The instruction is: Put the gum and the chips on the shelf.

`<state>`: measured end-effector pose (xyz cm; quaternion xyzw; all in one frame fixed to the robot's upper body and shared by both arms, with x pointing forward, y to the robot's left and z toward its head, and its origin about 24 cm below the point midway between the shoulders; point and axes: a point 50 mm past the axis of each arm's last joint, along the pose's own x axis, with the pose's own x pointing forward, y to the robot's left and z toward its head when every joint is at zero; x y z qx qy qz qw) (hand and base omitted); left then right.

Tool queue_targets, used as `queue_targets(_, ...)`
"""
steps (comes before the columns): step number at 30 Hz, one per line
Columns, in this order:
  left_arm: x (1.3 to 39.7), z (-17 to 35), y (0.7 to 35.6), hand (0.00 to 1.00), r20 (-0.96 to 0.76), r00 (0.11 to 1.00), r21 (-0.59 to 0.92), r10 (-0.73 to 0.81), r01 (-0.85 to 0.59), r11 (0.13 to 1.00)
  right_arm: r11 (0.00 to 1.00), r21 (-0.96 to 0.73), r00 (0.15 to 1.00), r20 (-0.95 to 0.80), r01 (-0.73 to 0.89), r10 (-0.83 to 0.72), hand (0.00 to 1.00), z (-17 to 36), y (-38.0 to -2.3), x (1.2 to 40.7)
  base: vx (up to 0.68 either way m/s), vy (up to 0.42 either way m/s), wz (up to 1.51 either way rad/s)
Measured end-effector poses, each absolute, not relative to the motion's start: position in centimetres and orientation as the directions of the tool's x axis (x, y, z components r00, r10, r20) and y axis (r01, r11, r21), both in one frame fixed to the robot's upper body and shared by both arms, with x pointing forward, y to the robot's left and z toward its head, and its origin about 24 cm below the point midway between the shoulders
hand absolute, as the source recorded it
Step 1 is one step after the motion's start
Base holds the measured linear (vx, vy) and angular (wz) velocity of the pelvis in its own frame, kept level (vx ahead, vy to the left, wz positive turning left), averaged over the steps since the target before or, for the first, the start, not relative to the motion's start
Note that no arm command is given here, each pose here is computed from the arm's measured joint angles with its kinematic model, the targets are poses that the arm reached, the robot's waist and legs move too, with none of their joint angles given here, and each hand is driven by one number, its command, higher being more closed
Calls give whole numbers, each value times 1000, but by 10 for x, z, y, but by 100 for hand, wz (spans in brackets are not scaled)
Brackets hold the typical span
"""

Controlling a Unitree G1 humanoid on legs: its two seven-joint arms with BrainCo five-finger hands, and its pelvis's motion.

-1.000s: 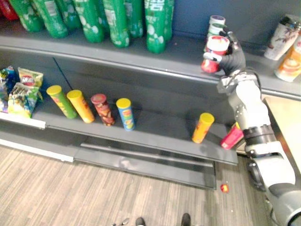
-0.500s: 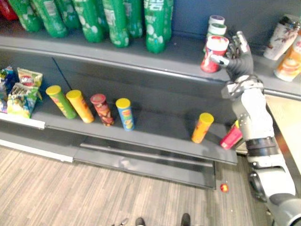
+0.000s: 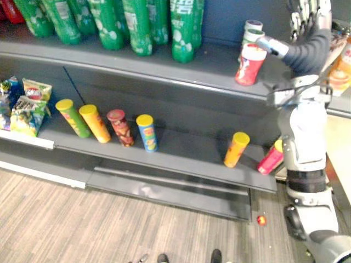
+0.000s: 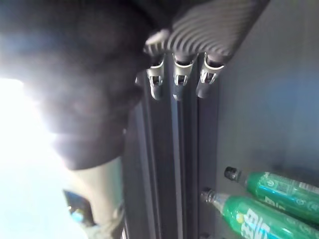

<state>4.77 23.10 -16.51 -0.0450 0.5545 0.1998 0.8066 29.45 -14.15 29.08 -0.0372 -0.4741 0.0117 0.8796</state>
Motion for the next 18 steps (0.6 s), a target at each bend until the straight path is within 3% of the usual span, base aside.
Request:
queue_targets(11, 49, -164, 235, 0, -903, 313, 192, 295, -320, 928, 878, -474, 570, 741, 69, 356, 0, 233, -83, 274, 0, 0, 0)
queue_targets(14, 49, -164, 236, 0, -901, 314, 201, 298, -305, 931, 833, -553, 584, 677, 3, 447, 0, 210, -68, 266, 0, 0, 0)
queue_targets(18, 49, -164, 236, 0, -900, 311, 210, 307, -307, 928, 762, -614, 619, 521, -207, 588, 0, 165, -46, 249, 0, 0, 0)
